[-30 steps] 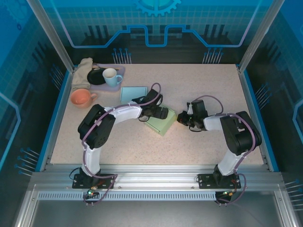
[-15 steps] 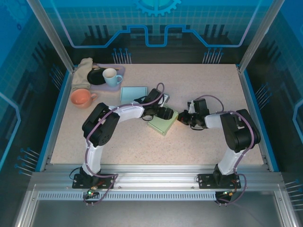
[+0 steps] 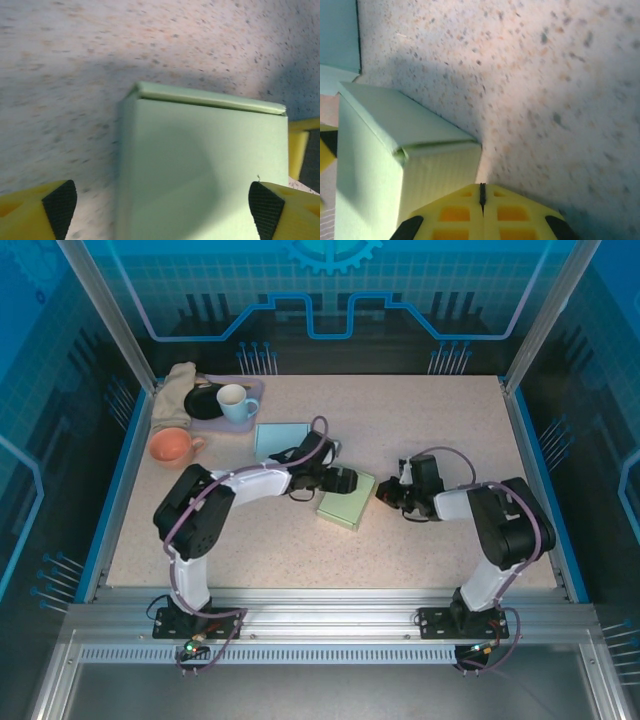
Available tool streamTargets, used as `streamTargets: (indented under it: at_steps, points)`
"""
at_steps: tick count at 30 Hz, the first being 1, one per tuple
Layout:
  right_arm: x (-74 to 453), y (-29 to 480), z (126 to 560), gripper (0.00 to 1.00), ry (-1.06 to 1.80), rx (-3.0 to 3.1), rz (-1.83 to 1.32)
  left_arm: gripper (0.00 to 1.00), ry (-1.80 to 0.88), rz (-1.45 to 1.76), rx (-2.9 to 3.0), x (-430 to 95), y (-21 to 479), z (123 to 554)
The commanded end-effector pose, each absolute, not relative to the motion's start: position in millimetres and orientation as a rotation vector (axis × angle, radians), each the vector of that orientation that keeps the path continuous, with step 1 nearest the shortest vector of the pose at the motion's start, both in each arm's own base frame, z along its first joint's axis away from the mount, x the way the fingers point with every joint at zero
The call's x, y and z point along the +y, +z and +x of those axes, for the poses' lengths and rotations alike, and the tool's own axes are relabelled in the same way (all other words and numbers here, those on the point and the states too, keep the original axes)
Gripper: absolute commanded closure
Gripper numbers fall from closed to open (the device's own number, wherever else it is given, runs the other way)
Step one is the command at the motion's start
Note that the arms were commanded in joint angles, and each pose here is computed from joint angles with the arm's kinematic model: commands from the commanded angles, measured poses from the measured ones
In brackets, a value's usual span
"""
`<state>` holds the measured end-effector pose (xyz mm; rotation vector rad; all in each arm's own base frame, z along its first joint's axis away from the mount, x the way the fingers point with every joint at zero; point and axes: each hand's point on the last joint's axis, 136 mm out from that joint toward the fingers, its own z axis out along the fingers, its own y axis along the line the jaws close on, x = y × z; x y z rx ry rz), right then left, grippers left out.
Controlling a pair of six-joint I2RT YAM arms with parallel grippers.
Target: Fold the paper box
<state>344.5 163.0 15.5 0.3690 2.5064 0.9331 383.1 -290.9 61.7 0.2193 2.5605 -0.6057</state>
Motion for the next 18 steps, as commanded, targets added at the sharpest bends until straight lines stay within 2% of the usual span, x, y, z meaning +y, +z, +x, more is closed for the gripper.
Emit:
streamTargets:
  at_steps: [1, 8, 18]
  points:
    - [163.5, 20.8, 328.9, 0.98, 0.867, 2.519, 0.379, 0.06, -0.568, 0.081, 2.542, -264.9, 78.7, 378.8]
    - [177.8, 30.9, 285.2, 0.97, 0.680, 2.579, 0.264, 0.08, -0.649, 0.089, 2.555, -260.8, 70.6, 338.3]
    - [188.0, 25.9, 239.8, 0.96, 0.674, 2.630, 0.216, 0.09, -0.658, 0.135, 2.569, -278.5, 59.1, 320.2]
